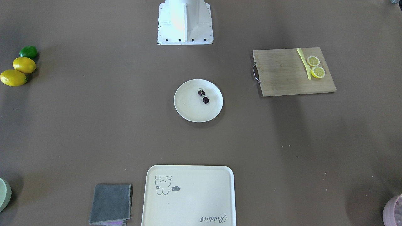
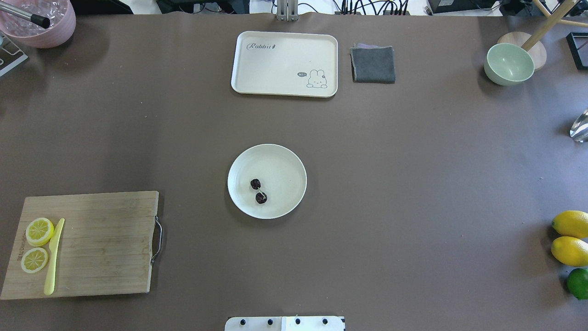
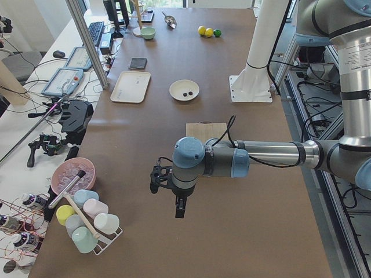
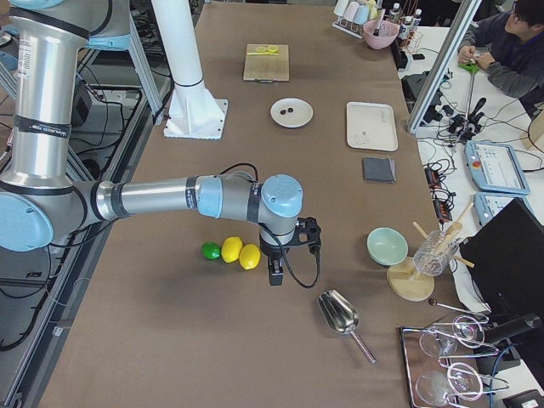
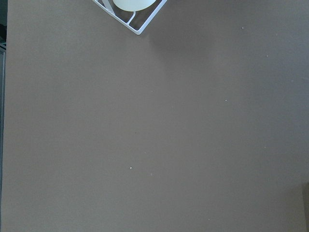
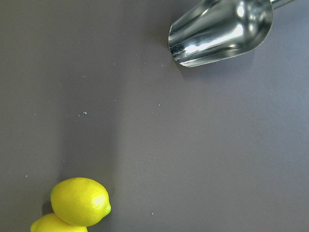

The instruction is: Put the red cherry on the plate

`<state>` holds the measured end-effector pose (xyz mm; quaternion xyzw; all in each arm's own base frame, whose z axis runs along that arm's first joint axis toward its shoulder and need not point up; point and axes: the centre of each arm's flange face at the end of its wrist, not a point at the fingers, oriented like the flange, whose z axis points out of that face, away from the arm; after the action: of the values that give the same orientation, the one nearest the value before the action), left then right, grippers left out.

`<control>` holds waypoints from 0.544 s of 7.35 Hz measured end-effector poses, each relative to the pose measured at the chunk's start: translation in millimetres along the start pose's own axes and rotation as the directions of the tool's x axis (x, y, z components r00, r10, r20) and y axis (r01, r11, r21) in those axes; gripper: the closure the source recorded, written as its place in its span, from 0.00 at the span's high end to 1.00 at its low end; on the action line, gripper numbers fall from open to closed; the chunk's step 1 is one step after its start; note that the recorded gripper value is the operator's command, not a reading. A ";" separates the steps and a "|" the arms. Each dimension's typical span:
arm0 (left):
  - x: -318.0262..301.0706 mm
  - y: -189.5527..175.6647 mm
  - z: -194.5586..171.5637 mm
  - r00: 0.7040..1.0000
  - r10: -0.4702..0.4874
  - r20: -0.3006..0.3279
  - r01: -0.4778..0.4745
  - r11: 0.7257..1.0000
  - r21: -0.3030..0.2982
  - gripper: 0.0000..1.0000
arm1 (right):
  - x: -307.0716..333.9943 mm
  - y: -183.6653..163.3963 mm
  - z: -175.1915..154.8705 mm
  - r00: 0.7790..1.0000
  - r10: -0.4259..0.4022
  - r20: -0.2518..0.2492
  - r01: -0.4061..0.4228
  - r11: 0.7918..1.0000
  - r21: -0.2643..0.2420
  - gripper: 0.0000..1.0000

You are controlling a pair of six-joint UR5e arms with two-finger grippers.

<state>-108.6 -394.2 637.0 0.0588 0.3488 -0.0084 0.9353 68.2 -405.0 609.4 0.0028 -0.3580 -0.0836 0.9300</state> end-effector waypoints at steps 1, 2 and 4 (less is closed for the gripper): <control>-0.1 0.3 0.1 1.000 0.000 0.000 0.000 1.000 0.000 0.98 | 0.1 0.3 0.5 1.000 0.001 0.001 -0.001 1.000 -0.001 1.00; -0.2 0.4 0.3 1.000 -0.001 0.000 0.001 1.000 -0.001 0.98 | 0.2 0.5 0.8 1.000 0.002 0.002 -0.002 1.000 -0.002 1.00; -0.1 0.5 0.2 1.000 -0.001 -0.001 0.001 1.000 -0.001 0.98 | 0.2 0.6 1.0 1.000 0.002 0.004 -0.002 1.000 -0.002 1.00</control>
<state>-108.5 -393.7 637.2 0.0584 0.3493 -0.0085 0.9352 67.7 -404.3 610.3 0.0013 -0.3597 -0.0831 0.9294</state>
